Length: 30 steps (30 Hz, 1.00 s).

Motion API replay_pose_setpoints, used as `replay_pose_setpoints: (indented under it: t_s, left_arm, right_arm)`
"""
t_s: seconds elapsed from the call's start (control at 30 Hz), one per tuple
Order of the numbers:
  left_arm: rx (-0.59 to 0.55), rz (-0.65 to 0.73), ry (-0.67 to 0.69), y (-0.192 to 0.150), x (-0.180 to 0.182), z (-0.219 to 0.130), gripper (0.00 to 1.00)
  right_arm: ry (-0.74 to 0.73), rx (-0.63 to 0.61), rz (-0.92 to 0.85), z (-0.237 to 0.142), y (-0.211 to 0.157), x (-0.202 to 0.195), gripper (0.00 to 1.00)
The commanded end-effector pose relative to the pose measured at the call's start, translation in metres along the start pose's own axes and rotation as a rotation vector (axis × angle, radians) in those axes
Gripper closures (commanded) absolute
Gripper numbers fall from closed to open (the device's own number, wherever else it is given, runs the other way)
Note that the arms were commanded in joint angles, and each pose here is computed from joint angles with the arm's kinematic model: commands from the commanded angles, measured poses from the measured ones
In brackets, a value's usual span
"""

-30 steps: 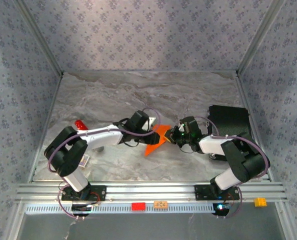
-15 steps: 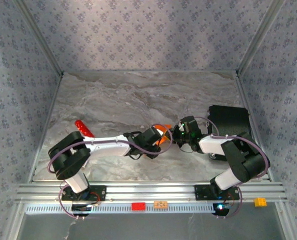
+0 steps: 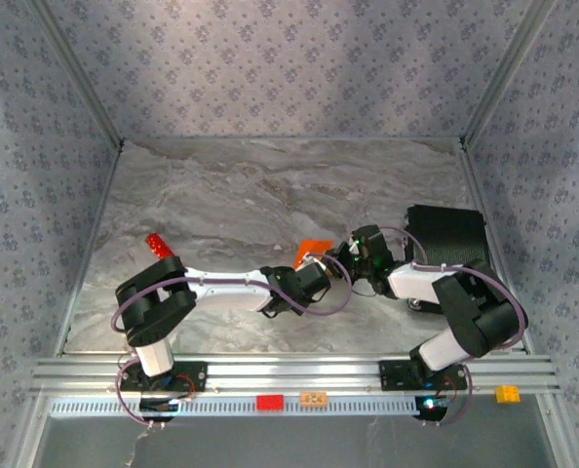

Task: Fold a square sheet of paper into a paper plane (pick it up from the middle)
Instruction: Fold the wing for the fifth time at the center of the table.

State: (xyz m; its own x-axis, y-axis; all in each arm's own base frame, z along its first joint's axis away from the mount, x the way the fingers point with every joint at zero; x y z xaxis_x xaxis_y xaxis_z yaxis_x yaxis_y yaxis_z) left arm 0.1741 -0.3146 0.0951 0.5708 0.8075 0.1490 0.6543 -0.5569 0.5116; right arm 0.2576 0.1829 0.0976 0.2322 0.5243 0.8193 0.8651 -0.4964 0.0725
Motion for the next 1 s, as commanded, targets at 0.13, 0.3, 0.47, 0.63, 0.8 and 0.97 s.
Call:
replay_pose_setpoints:
  t_s: [0.13, 0.3, 0.47, 0.63, 0.8, 0.97]
  left_arm:
    - [-0.019, 0.042, 0.089, 0.0045, 0.0004, -0.0012, 0.65]
    - [-0.023, 0.046, 0.108, 0.0052, 0.0001, -0.0005, 0.70]
    - [-0.022, 0.048, 0.116, 0.0044, 0.0001, -0.0001, 0.72]
    - [-0.021, 0.050, 0.119, 0.0040, -0.0003, 0.0005, 0.72]
    - [-0.020, 0.049, 0.120, 0.0038, -0.0005, 0.0008, 0.77]
    - [-0.017, 0.045, 0.121, 0.0027, -0.0001, 0.0015, 0.82]
  right_arm:
    - [0.025, -0.004, 0.004, -0.0016, 0.0018, 0.0133, 0.94]
    - [0.024, -0.002, 0.003, -0.0013, 0.0014, 0.0137, 0.94]
    - [0.023, -0.001, 0.003, -0.0013, 0.0013, 0.0134, 0.94]
    - [0.024, -0.001, 0.003, -0.0013, 0.0013, 0.0137, 0.94]
    - [0.026, -0.001, 0.002, -0.0021, 0.0010, 0.0141, 0.94]
    - [0.024, -0.006, 0.002, -0.0031, 0.0007, 0.0130, 0.94]
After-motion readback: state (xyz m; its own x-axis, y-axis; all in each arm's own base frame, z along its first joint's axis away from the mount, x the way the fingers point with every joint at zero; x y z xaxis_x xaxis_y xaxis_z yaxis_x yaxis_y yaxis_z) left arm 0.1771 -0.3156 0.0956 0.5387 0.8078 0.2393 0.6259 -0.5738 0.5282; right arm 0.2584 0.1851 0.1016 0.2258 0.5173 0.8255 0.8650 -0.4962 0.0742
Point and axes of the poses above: each hand's point on the last joint's axis, 136 mm out from that joint toward the fingers, its own z axis out along the fingers, its own x axis along the line the jaws close on, y = z × x, the point moved 7 cm from there along -z, back along the fingers, and after that the axes turned 3 degrees about -z, right-handed, at the moved point
